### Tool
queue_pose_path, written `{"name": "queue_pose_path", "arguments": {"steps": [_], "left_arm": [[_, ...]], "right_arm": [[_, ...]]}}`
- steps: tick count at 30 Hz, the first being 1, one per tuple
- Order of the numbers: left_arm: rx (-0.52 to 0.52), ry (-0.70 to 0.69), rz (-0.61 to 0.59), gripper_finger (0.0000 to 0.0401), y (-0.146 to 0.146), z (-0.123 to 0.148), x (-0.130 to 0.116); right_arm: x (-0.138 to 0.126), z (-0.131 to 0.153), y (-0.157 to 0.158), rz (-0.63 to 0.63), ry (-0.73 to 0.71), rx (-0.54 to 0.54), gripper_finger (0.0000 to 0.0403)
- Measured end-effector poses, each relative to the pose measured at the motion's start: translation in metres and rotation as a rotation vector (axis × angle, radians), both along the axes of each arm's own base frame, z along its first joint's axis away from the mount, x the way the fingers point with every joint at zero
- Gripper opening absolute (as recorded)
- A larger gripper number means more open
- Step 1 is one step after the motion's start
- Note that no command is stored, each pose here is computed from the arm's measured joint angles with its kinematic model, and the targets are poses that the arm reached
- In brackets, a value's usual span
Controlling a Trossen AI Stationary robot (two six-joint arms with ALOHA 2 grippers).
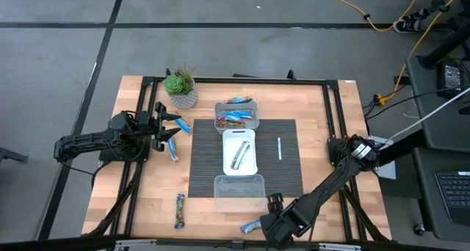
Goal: Pick and place Granola Bars by type
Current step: Put the right blue granola bar into the transparent bin
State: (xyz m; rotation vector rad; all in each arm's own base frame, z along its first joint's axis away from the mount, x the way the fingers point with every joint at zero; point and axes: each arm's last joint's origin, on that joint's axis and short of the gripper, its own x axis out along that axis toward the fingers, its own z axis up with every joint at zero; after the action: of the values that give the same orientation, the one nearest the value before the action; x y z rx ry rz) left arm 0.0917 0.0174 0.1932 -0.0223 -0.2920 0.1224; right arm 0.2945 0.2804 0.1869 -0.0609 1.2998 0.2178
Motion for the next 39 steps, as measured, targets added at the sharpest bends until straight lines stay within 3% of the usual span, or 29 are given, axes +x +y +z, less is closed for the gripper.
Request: {"name": "queue_pose_path", "arguments": {"steps": [8,25,30,39], "left_arm": [[0.000,0.000,0.000,0.0218,0.000,0.000,0.000],[0.000,0.000,0.000,0.0217,0.000,0.000,0.000],[0.000,0.000,0.000,0.0218,0.000,0.000,0.000],[0.000,0.000,0.000,0.0217,0.000,0.000,0.000]], "right_arm": [[0.010,-0.017,-0.006,-0.014,-0.082,0.067,0.0289],[0.003,-0.050,-0.022,-0.043,-0.056,0.057,0.0277],[0.003,-0.049,-0.022,-0.037,-0.051,0.052,0.0219],[-0.005,-0.049,-0.013,0.011,0.060,0.162,0.0039]]}}
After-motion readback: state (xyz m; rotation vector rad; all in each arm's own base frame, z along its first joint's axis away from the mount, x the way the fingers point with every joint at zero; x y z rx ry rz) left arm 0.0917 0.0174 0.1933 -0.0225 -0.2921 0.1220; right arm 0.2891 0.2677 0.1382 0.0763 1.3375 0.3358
